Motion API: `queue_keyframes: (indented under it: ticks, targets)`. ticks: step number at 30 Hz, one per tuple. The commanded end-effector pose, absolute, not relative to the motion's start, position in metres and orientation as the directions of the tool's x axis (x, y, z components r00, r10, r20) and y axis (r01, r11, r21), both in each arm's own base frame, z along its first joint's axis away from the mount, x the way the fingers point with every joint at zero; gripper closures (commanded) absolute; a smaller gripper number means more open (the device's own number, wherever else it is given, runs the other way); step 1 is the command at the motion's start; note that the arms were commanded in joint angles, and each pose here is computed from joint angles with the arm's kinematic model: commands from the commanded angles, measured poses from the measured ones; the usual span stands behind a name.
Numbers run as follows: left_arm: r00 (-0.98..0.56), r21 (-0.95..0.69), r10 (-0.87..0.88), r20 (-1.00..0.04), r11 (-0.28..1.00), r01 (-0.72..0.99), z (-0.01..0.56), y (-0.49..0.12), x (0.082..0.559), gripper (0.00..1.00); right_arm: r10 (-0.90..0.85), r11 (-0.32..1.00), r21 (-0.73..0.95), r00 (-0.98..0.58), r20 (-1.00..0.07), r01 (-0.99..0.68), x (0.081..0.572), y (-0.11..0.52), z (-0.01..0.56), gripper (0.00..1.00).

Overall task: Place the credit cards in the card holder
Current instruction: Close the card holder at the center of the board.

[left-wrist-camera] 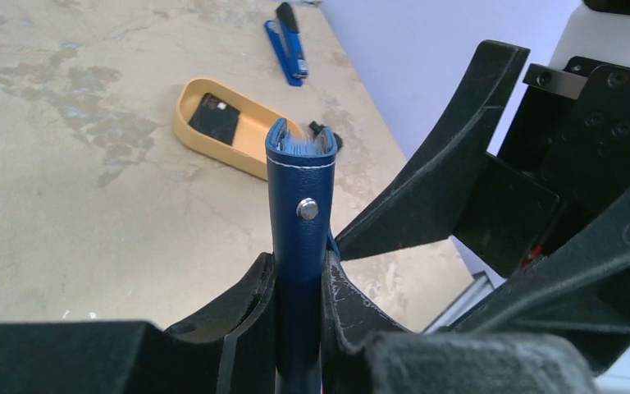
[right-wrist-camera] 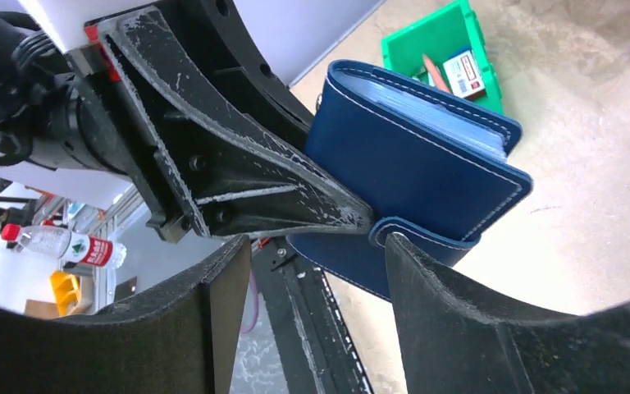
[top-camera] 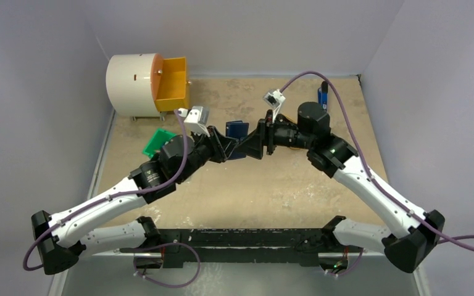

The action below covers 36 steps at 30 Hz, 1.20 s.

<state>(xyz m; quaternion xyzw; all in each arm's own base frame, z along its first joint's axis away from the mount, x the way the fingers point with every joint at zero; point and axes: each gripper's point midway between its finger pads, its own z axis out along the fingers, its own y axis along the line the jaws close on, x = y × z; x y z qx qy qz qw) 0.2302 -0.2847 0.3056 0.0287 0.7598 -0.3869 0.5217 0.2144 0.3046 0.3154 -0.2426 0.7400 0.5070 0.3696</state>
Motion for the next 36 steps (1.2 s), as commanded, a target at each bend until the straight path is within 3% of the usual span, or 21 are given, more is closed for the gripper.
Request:
queue_keyframes:
  ticks: [1, 5, 8, 12, 17, 22, 32, 36]
  targets:
    - [-0.364, -0.602, -0.48, -0.798, 0.609, 0.516, 0.373, -0.273, 0.215, 1.0, 0.028, 0.331, 0.483, -0.503, -0.864, -0.811, 0.192, 0.288, 0.355, 0.33]
    - [-0.336, -0.589, -0.485, -0.807, 0.629, 0.507, 0.376, -0.256, 0.21, 1.0, 0.051, 0.427, 0.415, -0.437, -0.898, -0.804, 0.193, 0.264, 0.357, 0.32]
    - [-0.335, -0.598, -0.501, -0.798, 0.588, 0.545, 0.386, -0.248, 0.198, 1.0, 0.108, 0.4, 0.402, -0.393, -0.913, -0.824, 0.186, 0.26, 0.367, 0.33]
    - [-0.346, -0.597, -0.525, -0.777, 0.443, 0.669, 0.408, -0.249, 0.167, 1.0, 0.186, 0.289, 0.401, -0.36, -0.914, -0.869, 0.174, 0.268, 0.381, 0.34]
    - [-0.359, -0.577, -0.564, -0.744, 0.271, 0.77, 0.442, -0.25, 0.137, 1.0, 0.282, 0.003, 0.376, -0.36, -0.889, -0.927, 0.139, 0.279, 0.411, 0.32]
    - [-0.382, -0.56, -0.599, -0.703, 0.137, 0.817, 0.47, -0.255, 0.12, 1.0, 0.316, -0.108, 0.354, -0.369, -0.874, -0.929, 0.129, 0.282, 0.431, 0.29]
    - [-0.425, -0.55, -0.589, -0.687, 0.041, 0.834, 0.483, -0.275, 0.116, 1.0, 0.358, -0.238, 0.344, -0.412, -0.838, -0.908, 0.114, 0.279, 0.446, 0.35]
    - [-0.421, -0.561, -0.594, -0.686, 0.063, 0.825, 0.481, -0.276, 0.121, 1.0, 0.359, -0.289, 0.313, -0.405, -0.841, -0.905, 0.103, 0.275, 0.447, 0.3]
